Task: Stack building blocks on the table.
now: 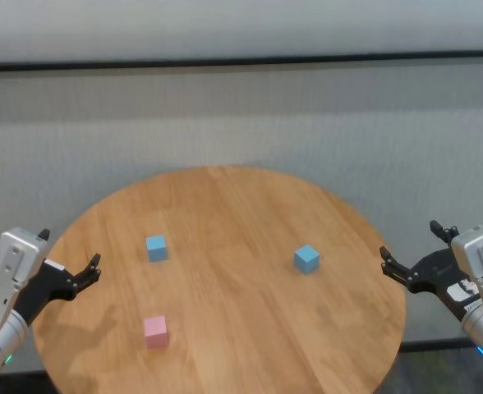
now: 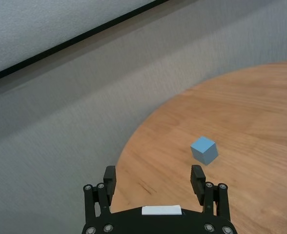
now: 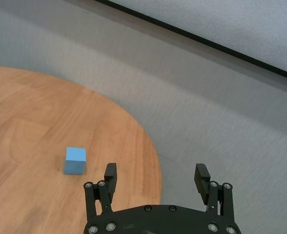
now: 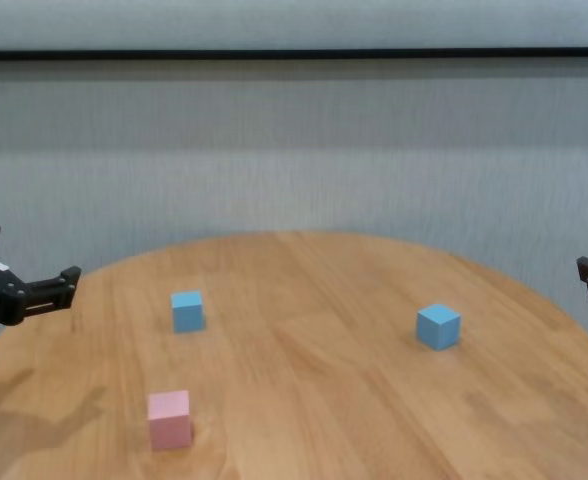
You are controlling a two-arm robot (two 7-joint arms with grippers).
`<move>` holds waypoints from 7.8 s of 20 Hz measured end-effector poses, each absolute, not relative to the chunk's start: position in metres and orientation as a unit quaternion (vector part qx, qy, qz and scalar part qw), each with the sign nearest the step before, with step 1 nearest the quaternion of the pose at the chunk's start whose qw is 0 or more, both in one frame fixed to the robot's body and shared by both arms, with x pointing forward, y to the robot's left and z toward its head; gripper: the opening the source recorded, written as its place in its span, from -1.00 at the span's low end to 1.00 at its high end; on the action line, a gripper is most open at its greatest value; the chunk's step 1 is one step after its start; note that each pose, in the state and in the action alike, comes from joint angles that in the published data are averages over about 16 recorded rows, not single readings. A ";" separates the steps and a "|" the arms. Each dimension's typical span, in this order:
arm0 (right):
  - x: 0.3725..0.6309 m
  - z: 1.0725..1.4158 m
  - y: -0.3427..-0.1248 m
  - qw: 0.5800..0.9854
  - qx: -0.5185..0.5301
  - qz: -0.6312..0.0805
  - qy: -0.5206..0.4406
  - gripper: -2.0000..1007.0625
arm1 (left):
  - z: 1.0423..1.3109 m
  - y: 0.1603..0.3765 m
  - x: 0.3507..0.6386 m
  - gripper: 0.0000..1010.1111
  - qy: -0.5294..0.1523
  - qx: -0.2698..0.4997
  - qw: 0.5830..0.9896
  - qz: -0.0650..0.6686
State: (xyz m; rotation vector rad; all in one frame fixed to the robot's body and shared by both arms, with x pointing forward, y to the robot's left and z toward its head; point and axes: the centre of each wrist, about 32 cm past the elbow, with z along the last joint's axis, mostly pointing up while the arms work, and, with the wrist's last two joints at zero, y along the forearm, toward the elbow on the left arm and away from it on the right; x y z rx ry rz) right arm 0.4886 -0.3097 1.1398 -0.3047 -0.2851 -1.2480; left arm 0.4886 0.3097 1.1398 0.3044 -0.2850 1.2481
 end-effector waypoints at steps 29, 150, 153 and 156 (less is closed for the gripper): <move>0.489 1.140 -0.310 0.791 -0.142 -0.580 -0.132 0.99 | 1.149 0.337 0.479 0.99 -0.110 0.126 0.846 0.506; 0.489 1.140 -0.310 0.791 -0.142 -0.580 -0.132 0.99 | 1.105 0.287 0.522 0.06 -0.069 0.091 0.924 0.366; 0.489 1.140 -0.310 0.791 -0.142 -0.580 -0.132 0.99 | 1.112 0.280 0.531 0.06 -0.078 0.088 0.925 0.361; 0.489 1.140 -0.310 0.791 -0.142 -0.580 -0.132 0.99 | 1.116 0.272 0.539 0.06 -0.083 0.086 0.927 0.355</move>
